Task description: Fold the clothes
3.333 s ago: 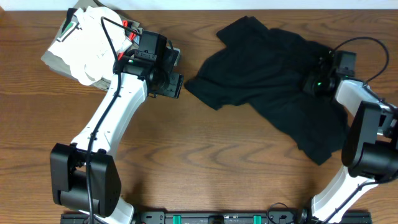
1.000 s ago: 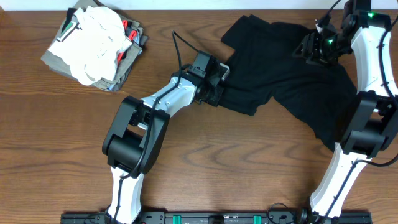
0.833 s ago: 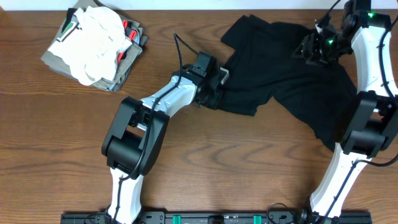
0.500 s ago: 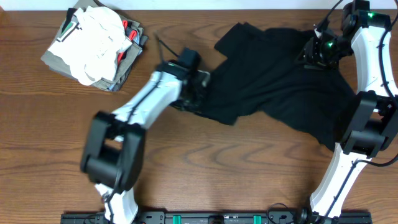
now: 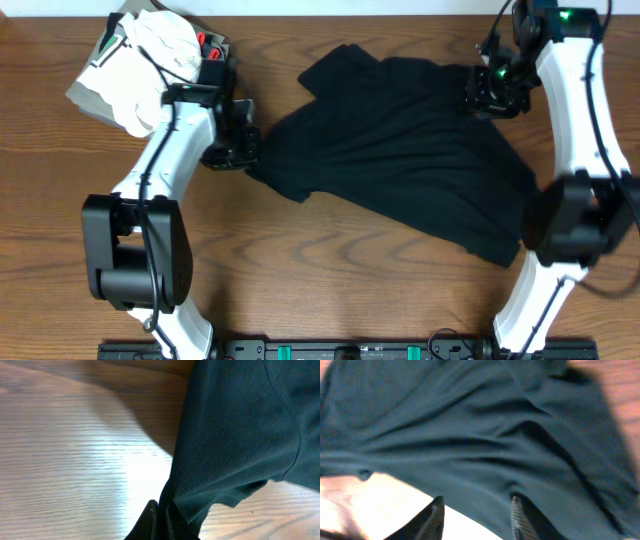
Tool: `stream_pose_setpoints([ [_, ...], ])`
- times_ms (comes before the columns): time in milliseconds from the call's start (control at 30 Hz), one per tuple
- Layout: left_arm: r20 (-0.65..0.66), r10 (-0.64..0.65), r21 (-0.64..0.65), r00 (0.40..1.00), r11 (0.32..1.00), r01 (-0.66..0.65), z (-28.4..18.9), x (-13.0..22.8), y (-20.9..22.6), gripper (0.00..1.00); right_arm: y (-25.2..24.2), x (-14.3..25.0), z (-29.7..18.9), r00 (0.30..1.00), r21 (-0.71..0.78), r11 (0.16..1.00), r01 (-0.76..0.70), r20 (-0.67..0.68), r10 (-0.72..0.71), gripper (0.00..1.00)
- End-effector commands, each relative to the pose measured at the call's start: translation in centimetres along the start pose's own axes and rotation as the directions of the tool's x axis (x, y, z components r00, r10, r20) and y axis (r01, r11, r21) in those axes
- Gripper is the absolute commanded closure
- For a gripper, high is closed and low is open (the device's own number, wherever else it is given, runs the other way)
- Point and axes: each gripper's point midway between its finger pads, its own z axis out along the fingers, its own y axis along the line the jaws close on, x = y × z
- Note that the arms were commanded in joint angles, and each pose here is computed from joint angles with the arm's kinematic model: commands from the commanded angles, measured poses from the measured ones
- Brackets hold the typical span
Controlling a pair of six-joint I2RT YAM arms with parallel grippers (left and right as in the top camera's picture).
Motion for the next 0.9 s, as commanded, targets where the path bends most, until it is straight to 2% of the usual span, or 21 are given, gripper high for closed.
stream_pose_setpoints([
  [0,0.022,-0.027,-0.014,0.999,1.000,0.027,-0.8,-0.5,0.8,0.94,1.6,1.9,-6.0,0.992,0.070,0.998,-0.003,0.129,-0.006,0.53],
  [167,0.038,-0.025,-0.012,0.999,1.000,0.025,-0.8,-0.9,0.8,0.94,1.4,6.9,-9.4,0.994,0.183,0.981,-0.058,0.107,0.039,0.50],
  [300,0.047,-0.022,-0.012,0.999,1.000,0.022,-0.9,-1.1,0.8,0.94,0.3,9.3,-9.2,0.992,0.212,0.971,-0.110,0.087,0.094,0.48],
  [533,0.047,-0.019,-0.012,0.999,1.000,0.019,-0.9,-1.1,0.8,0.94,-3.0,11.3,-3.6,0.975,0.235,0.949,-0.210,-0.024,0.222,0.53],
  [867,0.047,-0.020,-0.012,0.999,1.000,0.020,-0.9,-1.1,0.8,0.94,-9.6,10.4,5.0,0.913,0.143,0.902,-0.408,0.039,0.407,0.51],
])
